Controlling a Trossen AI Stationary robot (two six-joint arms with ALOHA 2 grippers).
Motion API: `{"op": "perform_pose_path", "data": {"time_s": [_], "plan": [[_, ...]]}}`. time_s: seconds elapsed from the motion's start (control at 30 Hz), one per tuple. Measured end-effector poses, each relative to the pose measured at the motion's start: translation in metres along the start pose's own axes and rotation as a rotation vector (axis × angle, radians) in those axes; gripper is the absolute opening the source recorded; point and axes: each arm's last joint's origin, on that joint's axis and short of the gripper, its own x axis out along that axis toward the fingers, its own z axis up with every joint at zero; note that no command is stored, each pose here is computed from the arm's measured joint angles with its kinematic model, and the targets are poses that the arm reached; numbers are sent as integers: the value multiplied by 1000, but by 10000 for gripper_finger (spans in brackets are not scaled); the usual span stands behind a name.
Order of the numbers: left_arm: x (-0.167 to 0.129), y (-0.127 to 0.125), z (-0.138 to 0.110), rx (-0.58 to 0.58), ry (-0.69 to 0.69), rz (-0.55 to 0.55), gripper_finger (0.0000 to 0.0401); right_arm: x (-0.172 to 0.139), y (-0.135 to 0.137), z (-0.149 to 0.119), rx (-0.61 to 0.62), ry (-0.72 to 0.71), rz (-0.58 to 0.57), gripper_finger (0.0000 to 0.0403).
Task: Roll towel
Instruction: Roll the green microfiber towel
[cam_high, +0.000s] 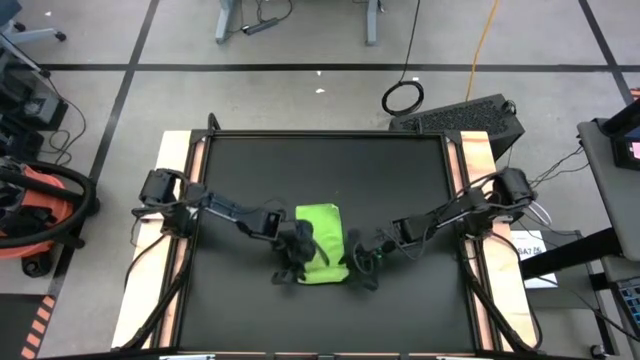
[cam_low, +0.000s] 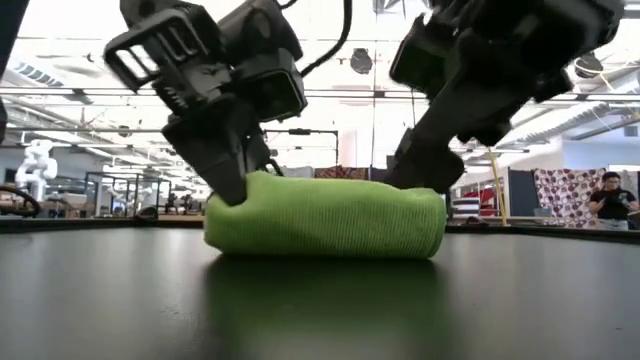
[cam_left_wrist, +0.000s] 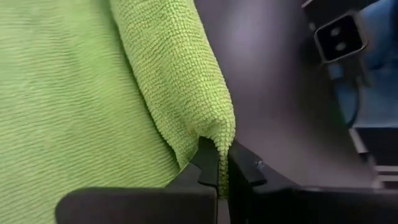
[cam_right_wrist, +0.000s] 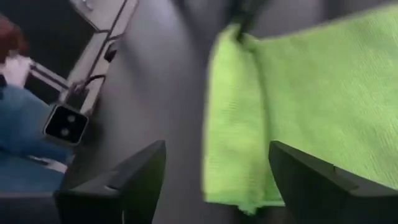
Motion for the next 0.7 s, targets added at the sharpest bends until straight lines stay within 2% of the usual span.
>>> {"op": "perform_pose_path", "data": {"time_s": [0.1, 0.2, 0.43, 0.7], "plan": [[-8, 11, 1, -42, -9, -37, 5, 1, 13, -5, -98, 0, -44, 265], [-11, 19, -2, -79, 5, -45, 5, 2, 24, -15, -170, 10, -141, 253], [0, 33, -16, -164, 88, -104, 5, 2, 48, -30, -304, -42, -343, 242], [3, 36, -17, -189, 93, -128, 5, 4, 58, -37, -414, -44, -361, 242]]}}
